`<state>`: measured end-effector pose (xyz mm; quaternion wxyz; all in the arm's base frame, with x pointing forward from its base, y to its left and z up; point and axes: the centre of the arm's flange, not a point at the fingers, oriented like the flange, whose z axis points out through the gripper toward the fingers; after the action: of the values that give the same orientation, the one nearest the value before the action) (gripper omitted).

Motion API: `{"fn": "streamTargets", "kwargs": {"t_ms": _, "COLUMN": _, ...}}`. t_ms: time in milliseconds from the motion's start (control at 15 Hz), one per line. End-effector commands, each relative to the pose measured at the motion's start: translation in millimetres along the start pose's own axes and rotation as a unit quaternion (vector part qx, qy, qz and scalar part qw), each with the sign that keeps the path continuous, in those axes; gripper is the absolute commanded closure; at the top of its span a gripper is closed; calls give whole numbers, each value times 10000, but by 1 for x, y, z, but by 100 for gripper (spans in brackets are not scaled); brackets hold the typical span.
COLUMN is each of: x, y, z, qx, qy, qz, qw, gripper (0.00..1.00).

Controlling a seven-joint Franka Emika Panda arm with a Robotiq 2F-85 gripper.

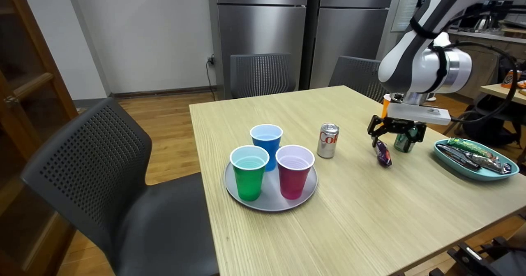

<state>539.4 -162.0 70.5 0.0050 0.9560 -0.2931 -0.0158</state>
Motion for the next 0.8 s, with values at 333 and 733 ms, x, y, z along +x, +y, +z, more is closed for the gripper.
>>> {"fn": "streamTargets", "kwargs": {"t_ms": 333, "x": 17, "y": -10, "z": 8, "qx": -109, "qy": 67, "qz": 111, "qw": 9999, "gripper": 50}}
{"fn": "streamTargets", "kwargs": {"t_ms": 733, "x": 19, "y": -11, "z": 13, "qx": -124, "qy": 104, "qz": 61, "qw": 9999, "gripper": 95}}
